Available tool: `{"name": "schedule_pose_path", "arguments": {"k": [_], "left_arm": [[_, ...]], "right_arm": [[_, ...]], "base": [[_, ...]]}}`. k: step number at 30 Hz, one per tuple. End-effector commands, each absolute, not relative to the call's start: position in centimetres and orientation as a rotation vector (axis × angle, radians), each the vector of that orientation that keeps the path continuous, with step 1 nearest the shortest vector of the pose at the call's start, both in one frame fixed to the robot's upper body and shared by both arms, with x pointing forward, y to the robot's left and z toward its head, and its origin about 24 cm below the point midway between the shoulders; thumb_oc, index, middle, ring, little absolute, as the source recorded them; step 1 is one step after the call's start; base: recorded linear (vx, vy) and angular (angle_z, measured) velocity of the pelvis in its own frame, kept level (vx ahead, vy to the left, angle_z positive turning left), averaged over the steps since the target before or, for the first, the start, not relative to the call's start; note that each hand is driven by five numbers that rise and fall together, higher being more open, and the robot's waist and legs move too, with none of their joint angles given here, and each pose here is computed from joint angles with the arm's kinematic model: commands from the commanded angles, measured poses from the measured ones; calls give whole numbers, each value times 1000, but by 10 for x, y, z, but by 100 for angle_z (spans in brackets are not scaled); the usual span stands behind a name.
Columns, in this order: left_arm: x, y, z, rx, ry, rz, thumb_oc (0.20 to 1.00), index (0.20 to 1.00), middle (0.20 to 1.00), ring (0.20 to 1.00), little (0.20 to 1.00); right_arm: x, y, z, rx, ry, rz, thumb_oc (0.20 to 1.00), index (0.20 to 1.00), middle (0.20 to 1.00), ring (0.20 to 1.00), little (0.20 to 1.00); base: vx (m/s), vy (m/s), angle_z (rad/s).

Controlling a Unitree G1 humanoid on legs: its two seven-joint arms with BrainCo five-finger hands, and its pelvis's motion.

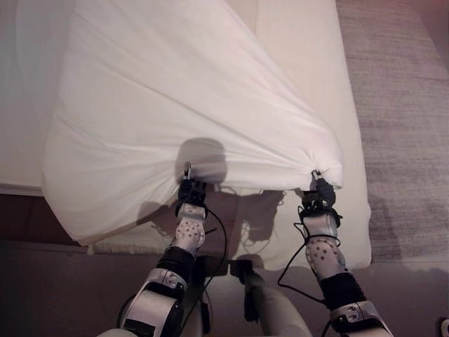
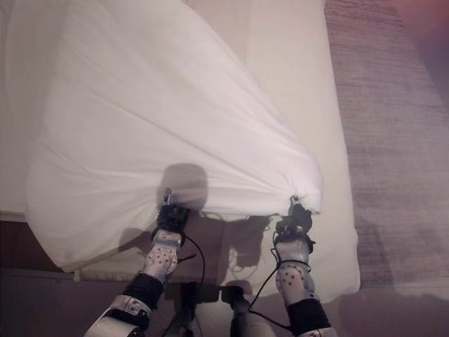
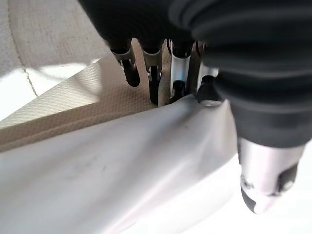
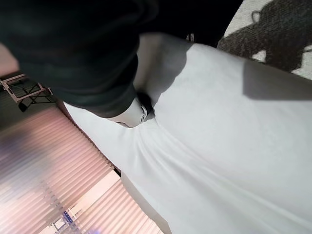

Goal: Make the bed

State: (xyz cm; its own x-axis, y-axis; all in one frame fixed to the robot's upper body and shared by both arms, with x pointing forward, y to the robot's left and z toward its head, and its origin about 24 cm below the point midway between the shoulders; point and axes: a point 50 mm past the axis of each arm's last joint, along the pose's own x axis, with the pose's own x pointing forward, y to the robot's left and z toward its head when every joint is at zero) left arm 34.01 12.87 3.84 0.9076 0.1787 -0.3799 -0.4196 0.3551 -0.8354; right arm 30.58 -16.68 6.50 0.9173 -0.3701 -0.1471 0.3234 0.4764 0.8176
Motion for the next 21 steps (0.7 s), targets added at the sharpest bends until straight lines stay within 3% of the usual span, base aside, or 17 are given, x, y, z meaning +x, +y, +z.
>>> {"name": "schedule_pose_path", "arguments": {"k": [1, 10, 21], "left_arm": [[357, 186, 68, -1080, 22, 496, 200, 200, 200, 200, 200], [336, 224, 65, -814, -67, 448, 200, 200, 200, 200, 200], [300, 258, 54, -886, -176, 529, 200, 200, 200, 200, 200]], "right_arm": [[265, -277, 81, 912, -412, -806, 200, 200, 200, 200, 200], [274, -269, 62, 869, -297, -731, 200, 200, 200, 200, 200], [276, -243, 21, 751, -36, -570, 200, 200, 200, 200, 200]], "base": [[0, 0, 0], [3, -12, 0], [20, -33, 2]]}}
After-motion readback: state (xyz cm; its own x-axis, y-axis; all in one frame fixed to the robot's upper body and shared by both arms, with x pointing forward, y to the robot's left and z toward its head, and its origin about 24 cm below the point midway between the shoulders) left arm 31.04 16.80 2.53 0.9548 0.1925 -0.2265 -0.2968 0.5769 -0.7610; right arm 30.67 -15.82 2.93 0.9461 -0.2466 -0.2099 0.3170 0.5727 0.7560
